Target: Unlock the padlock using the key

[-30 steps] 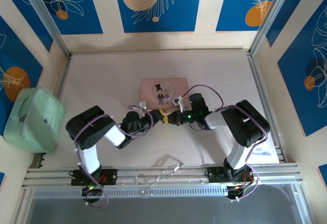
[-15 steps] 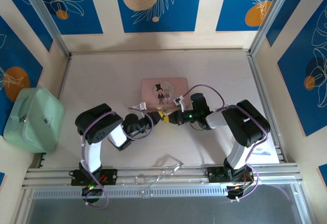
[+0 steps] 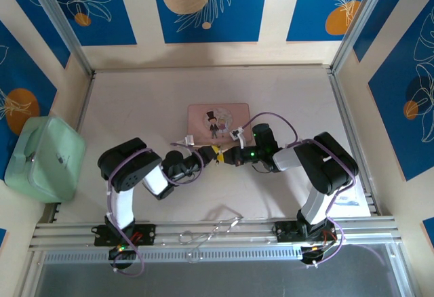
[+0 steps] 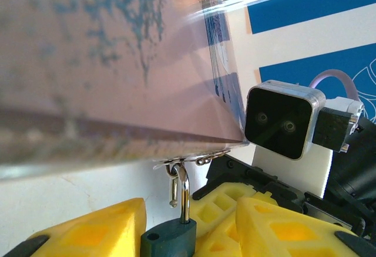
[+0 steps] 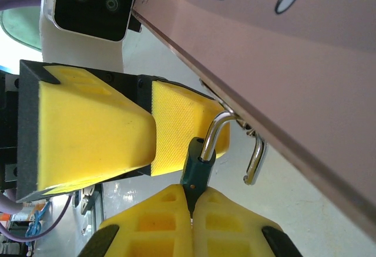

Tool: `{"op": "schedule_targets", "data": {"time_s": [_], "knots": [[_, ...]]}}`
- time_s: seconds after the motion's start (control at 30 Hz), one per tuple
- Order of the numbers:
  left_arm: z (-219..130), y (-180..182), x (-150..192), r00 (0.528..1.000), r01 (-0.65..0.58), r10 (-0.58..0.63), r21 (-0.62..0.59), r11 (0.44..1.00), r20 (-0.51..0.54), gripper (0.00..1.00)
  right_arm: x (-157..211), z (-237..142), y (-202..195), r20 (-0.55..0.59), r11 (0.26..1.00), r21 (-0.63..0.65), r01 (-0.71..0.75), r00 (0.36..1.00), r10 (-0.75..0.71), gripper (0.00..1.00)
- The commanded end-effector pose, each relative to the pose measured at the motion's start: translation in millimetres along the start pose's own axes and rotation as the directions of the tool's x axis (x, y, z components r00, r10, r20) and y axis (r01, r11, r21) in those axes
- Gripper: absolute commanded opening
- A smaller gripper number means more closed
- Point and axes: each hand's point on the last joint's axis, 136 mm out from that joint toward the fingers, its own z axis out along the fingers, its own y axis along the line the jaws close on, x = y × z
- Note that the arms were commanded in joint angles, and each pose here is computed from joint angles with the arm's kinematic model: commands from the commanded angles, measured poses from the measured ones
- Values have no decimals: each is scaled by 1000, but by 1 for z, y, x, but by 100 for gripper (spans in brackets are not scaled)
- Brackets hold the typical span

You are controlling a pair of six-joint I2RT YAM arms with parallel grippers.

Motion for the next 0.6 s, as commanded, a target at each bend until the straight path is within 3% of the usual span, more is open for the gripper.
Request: {"op": "schedule_targets", "data": {"time_s": [0.0, 0.13, 0.5, 0.57], "knots": [[-24, 84, 87, 912, 214, -314, -346, 914, -265, 44, 30, 7, 3, -98, 996, -37, -83, 992, 79, 0], [-30, 89, 90, 905, 214, -329, -381, 899, -268, 42, 30, 6, 2, -93, 996, -36, -86, 992, 82, 0], [-22, 76, 99, 898, 156, -291, -381, 912, -331, 3, 29, 7, 0, -92, 996, -19, -88, 992, 86, 0], [-21, 76, 98, 900, 163, -296, -382, 910, -320, 0, 29, 6, -1, -87, 996, -4, -89, 992, 88, 0]]}}
